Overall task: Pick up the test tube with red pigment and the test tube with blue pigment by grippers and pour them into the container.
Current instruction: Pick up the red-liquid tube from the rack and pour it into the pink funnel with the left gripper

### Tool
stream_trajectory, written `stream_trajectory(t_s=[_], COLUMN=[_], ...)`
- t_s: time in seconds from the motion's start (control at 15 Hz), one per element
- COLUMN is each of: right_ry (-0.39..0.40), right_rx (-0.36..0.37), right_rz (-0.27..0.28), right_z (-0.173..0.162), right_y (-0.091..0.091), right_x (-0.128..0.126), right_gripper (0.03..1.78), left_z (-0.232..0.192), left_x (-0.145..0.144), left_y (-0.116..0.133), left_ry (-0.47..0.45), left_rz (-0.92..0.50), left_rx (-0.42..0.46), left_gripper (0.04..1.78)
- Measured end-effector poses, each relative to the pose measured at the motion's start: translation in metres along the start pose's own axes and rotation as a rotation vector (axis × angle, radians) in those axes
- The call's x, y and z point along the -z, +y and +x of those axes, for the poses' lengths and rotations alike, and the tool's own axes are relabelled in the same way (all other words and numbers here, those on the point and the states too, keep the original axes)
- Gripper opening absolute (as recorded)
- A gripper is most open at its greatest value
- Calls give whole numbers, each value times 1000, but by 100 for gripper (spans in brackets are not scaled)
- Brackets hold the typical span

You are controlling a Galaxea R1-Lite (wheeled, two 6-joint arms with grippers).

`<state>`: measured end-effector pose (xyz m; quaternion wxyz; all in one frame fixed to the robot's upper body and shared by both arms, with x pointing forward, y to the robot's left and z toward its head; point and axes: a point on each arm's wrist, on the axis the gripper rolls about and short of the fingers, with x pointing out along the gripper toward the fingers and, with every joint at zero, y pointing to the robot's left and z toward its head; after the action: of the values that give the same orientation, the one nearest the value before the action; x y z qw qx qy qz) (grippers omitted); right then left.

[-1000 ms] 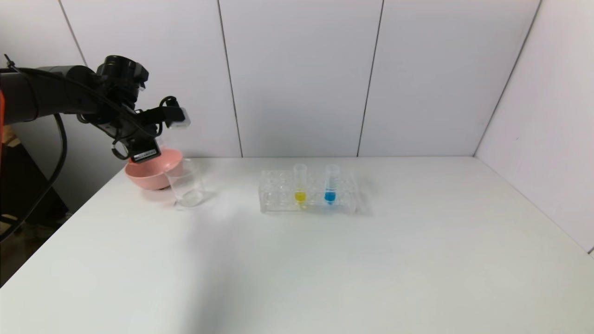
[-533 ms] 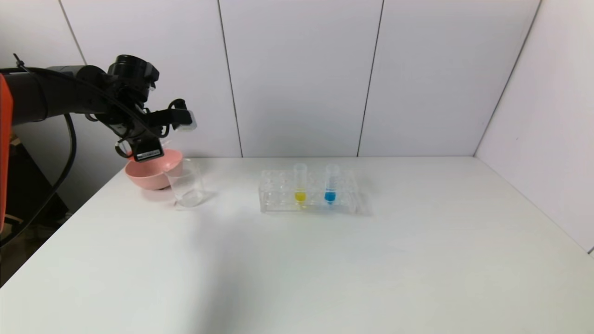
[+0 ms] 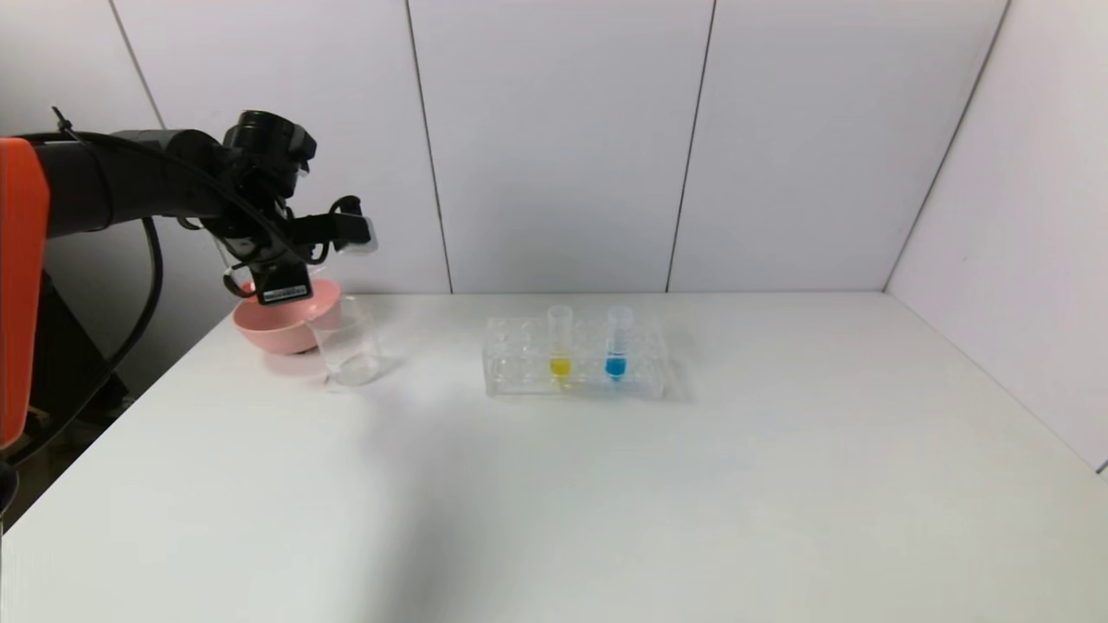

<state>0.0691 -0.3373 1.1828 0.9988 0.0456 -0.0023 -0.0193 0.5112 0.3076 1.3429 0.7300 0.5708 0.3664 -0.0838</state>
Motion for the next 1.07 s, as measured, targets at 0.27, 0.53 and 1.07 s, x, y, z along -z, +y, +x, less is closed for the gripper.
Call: stream_trajectory(t_s=[0.27, 0.53, 1.07], right_ry=[0, 0, 0], right_rx=[0, 0, 0], right_rz=[0, 0, 0], right_z=[0, 0, 0], right_y=[0, 0, 0], right_x=[0, 0, 0], right_gripper=[177, 177, 177], left_z=[-1, -1, -10], left_x=[-6, -6, 0], left_y=[-3, -6, -13], left_ry=[10, 11, -22], left_rz=[19, 36, 72], left_rx=[-4, 16, 133], left_gripper=[43, 43, 43])
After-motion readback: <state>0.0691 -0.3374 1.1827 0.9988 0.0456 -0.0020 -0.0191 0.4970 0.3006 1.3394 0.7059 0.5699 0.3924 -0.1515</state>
